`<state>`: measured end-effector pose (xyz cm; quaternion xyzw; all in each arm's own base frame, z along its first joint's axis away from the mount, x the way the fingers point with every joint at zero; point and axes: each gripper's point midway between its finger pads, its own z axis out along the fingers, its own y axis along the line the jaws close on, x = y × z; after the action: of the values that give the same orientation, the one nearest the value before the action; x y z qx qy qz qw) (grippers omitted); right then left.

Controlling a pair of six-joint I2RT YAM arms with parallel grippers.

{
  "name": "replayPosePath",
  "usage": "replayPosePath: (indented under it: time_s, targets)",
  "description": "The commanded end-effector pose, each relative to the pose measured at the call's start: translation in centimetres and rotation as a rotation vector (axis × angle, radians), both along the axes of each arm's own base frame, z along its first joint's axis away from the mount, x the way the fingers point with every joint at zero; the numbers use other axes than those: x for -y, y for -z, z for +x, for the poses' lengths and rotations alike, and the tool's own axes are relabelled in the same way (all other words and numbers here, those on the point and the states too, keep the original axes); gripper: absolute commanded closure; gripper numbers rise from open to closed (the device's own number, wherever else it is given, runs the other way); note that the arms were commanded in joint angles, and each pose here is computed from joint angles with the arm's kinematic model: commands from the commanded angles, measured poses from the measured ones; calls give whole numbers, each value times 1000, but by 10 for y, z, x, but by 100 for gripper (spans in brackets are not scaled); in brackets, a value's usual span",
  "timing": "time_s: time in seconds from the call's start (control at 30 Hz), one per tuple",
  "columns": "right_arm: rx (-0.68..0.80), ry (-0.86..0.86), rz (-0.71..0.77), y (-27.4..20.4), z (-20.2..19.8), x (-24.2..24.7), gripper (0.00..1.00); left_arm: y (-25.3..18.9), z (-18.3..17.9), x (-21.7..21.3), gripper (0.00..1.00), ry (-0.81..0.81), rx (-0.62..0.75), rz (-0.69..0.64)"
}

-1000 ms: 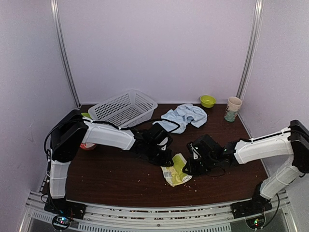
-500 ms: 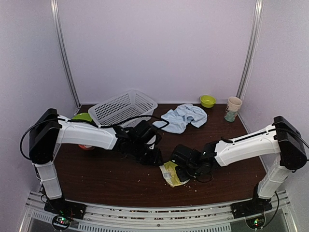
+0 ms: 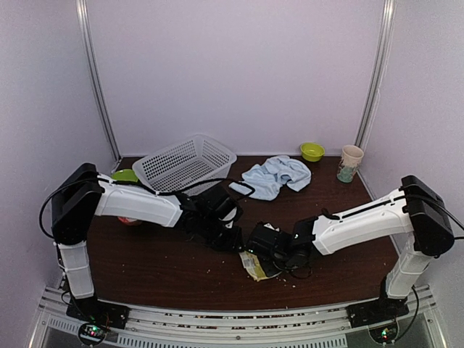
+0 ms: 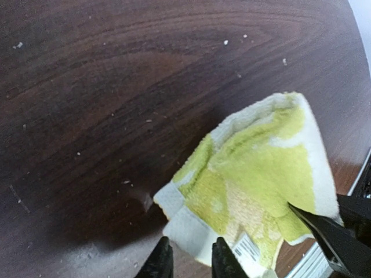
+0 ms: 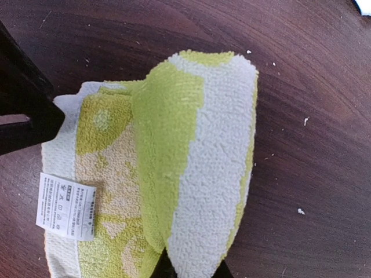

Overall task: Roll the towels
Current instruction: Roll the towel at the center of the board.

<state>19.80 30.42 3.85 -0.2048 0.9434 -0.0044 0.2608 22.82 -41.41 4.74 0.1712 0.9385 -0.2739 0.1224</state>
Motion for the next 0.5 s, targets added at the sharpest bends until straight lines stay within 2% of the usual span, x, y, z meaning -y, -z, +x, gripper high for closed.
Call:
replayPosePath:
  time_s: [0.0,0.2,0.37,0.47]
  targets:
    - [14,-30,-4,-4,-1,-7,100,5,8,11,80,3,-6,-26]
    - [17,-53,18,-8,-2,-14,99,16,6,15,90,11,-30,-27]
    - [19,-71,53,-13,-5,-21,80,18,5,15,94,12,-33,-26]
    - [23,-76,76,-19,-5,-24,73,18,5,15,95,12,-32,-26]
